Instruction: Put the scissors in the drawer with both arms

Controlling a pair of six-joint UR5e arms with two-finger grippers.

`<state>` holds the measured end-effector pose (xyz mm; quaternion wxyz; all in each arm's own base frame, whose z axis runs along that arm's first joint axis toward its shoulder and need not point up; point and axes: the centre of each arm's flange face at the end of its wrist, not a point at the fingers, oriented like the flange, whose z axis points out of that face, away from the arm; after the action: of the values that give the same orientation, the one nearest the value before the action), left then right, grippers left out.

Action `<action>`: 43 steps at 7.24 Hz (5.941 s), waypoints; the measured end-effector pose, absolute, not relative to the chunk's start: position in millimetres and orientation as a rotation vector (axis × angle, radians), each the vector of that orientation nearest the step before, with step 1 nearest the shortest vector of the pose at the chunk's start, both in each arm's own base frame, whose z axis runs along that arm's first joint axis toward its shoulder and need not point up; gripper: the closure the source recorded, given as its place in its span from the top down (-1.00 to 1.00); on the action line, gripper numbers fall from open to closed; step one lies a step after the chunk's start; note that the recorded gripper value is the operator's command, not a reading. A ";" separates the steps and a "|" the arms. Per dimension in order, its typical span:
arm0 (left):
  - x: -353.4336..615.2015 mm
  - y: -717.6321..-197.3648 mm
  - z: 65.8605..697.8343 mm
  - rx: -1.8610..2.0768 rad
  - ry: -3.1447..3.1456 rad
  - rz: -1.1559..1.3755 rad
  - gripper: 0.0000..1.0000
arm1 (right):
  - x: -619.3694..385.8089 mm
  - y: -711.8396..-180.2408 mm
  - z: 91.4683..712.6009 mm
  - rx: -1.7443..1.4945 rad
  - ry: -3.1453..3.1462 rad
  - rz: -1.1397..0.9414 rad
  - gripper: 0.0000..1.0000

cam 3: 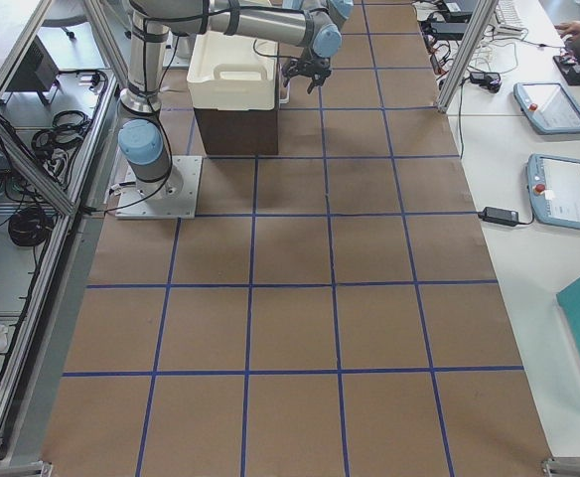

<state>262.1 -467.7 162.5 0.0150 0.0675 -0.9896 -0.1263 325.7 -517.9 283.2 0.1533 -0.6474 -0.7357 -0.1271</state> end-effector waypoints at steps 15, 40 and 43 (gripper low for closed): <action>261.7 -471.0 163.2 0.135 -3.046 -0.319 0.26 | 329.2 -546.9 278.8 -1.778 -2.334 -0.221 1.00; -126.5 -492.4 521.5 0.060 -3.181 -0.031 -0.73 | 326.2 -632.9 289.7 -1.721 -2.543 -0.064 1.00; -127.8 -487.4 520.6 0.043 -3.169 -0.090 -0.73 | 312.9 -640.6 287.1 -1.711 -2.546 -0.067 1.00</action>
<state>-127.8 -487.4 520.6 -0.0143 0.0136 -0.9994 -0.0282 312.9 -640.6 287.1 0.0367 -0.5574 -0.8292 -0.0217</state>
